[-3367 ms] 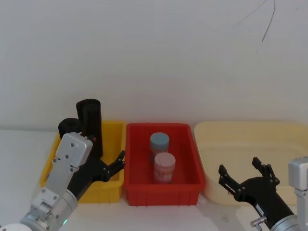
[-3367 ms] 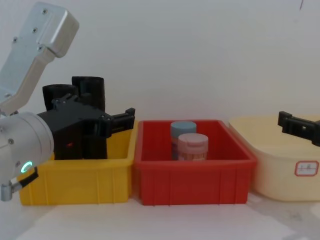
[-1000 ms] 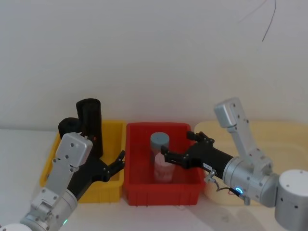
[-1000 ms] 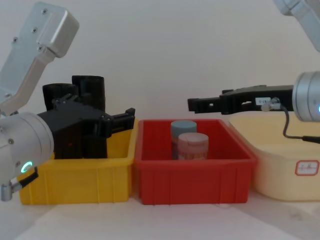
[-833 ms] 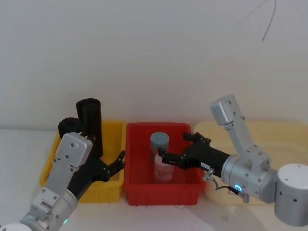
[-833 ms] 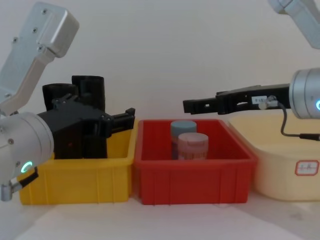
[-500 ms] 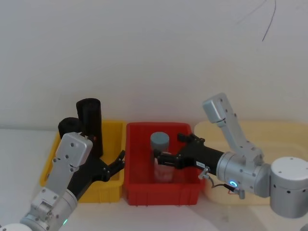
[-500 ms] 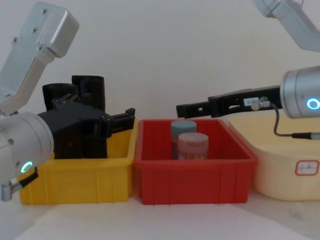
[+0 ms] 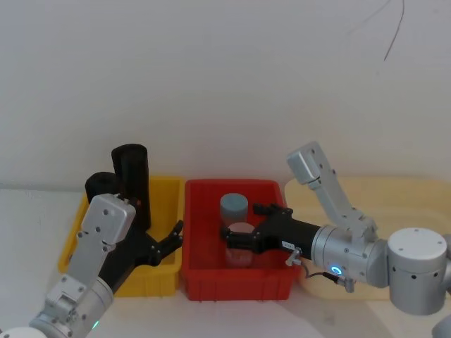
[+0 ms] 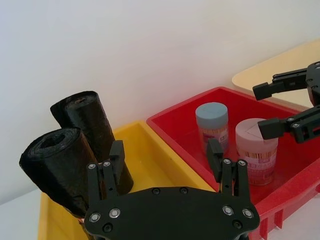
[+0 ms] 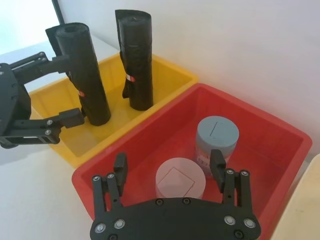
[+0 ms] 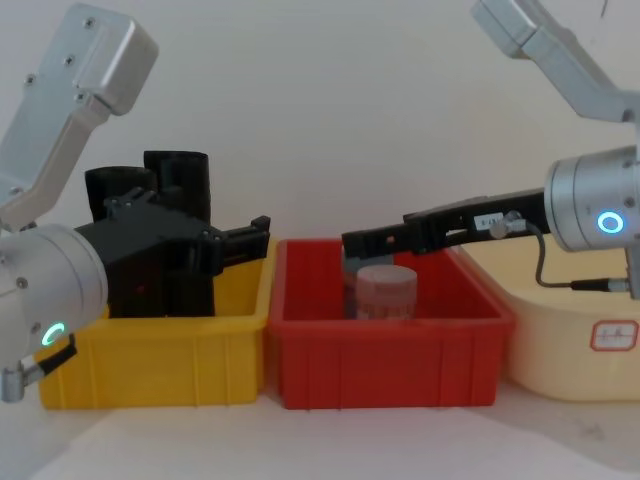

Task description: Pick up the garbage bag with the one hand and transfer it to the other hand.

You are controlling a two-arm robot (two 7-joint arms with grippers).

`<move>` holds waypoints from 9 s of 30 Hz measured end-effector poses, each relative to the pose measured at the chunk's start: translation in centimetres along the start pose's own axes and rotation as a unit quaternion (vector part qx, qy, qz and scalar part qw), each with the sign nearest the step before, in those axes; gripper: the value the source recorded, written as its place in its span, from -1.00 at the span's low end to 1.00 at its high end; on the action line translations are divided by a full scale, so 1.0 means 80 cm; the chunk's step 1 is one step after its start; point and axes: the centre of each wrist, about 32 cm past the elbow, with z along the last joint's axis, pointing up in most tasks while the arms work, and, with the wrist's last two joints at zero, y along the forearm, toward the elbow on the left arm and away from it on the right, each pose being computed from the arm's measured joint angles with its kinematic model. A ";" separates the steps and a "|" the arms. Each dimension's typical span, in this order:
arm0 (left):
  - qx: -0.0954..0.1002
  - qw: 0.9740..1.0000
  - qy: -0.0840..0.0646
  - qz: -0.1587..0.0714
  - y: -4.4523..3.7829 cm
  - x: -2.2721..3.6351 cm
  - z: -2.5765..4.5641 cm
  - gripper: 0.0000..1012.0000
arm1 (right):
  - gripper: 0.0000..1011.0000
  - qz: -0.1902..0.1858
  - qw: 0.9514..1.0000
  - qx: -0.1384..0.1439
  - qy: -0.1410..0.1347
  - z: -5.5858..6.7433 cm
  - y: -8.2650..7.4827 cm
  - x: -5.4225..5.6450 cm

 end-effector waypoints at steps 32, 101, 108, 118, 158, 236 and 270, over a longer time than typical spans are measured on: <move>0.000 1.000 0.000 0.000 0.000 0.0000 0.0000 0.98 | 0.98 0.014 0.999 -0.029 0.019 -0.023 0.012 0.015; 0.000 1.000 0.000 0.000 0.000 0.0000 0.0000 0.98 | 0.31 -0.032 0.997 0.066 -0.011 0.014 -0.024 0.028; 0.000 1.000 0.000 0.000 0.000 0.0000 0.0000 0.98 | 0.31 -0.075 0.992 0.098 -0.029 0.031 -0.043 0.034; 0.000 1.000 0.000 0.000 0.000 0.0000 0.0000 0.98 | 0.31 -0.148 0.981 0.115 -0.049 0.042 -0.064 0.045; 0.000 1.000 0.000 0.000 0.000 -0.0001 -0.0001 0.98 | 0.98 -0.304 0.952 0.038 0.000 -0.021 -0.114 0.081; 0.050 0.983 0.136 0.110 0.008 0.0474 0.0122 0.98 | 0.98 -0.312 0.949 0.031 0.006 -0.027 -0.117 0.083; 0.040 0.986 0.119 0.111 -0.028 0.0501 -0.0020 0.98 | 0.98 -0.312 0.950 0.031 0.006 -0.027 -0.117 0.083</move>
